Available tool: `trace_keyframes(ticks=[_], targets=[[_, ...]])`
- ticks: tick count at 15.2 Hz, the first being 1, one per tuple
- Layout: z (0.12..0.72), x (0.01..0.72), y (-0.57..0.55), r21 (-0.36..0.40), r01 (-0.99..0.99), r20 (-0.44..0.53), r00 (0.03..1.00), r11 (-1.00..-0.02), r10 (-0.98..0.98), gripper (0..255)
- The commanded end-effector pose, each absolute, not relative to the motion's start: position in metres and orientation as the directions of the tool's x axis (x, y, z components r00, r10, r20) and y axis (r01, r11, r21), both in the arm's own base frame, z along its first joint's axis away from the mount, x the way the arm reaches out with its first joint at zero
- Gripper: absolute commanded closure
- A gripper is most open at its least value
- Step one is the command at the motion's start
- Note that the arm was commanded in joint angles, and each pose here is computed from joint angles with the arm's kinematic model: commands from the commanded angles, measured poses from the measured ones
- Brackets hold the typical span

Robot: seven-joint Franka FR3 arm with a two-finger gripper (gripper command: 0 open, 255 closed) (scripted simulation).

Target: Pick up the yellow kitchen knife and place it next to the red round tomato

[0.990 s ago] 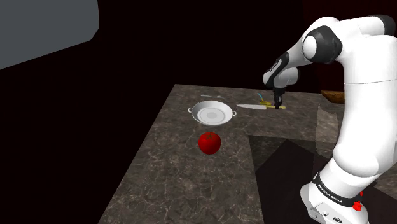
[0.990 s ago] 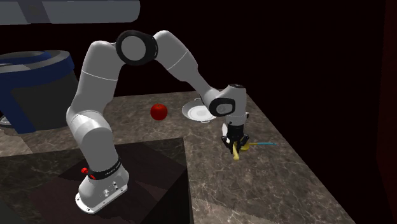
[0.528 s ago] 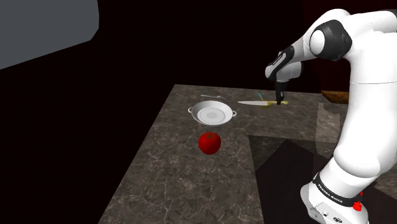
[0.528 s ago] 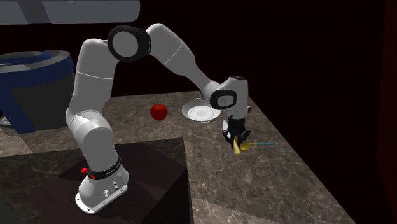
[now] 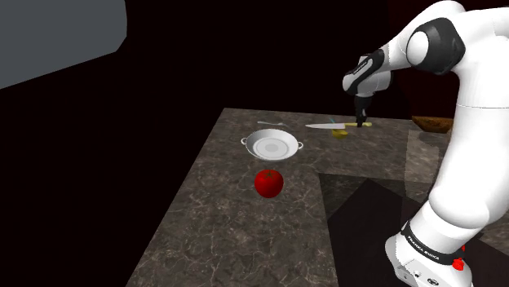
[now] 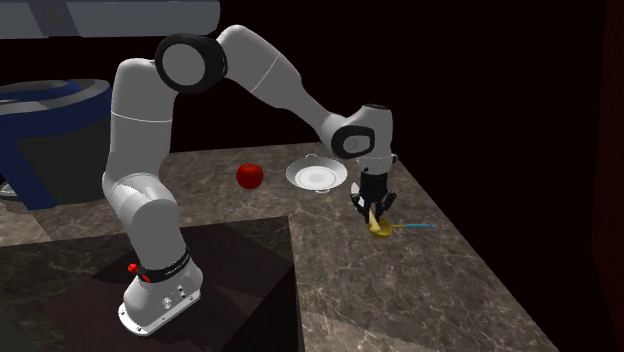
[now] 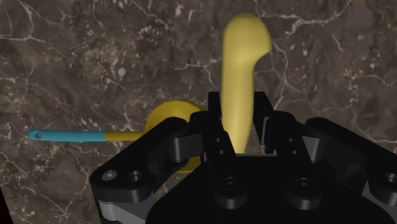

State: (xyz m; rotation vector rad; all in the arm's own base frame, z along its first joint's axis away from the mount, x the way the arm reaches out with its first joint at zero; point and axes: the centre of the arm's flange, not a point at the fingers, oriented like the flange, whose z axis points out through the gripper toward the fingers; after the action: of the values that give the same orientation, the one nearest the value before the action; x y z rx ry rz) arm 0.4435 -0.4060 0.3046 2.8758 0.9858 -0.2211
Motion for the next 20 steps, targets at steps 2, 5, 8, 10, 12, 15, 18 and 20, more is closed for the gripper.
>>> trace_keyframes(ticks=[2,5,8,10,12,15,18,20], targets=[[0.321,0.442,-0.405,0.041,0.616,-0.167,0.781,-0.787,0.602,255],[0.337,0.442,-0.405,0.041,0.616,-0.167,0.781,-0.787,0.602,255],[0.352,0.442,-0.405,0.041,0.616,-0.167,0.781,-0.787,0.602,255],[0.352,0.443,-0.379,0.041,0.616,-0.167,0.781,-0.787,0.602,255],[0.352,0.444,-0.353,0.041,0.616,-0.167,0.781,-0.787,0.602,255],[0.352,0.444,-0.313,0.041,0.616,-0.167,0.781,-0.787,0.602,255],[0.353,0.445,-0.273,0.041,0.616,-0.167,0.781,-0.787,0.602,255],[0.353,0.446,-0.247,0.041,0.616,-0.167,0.781,-0.787,0.602,255]])
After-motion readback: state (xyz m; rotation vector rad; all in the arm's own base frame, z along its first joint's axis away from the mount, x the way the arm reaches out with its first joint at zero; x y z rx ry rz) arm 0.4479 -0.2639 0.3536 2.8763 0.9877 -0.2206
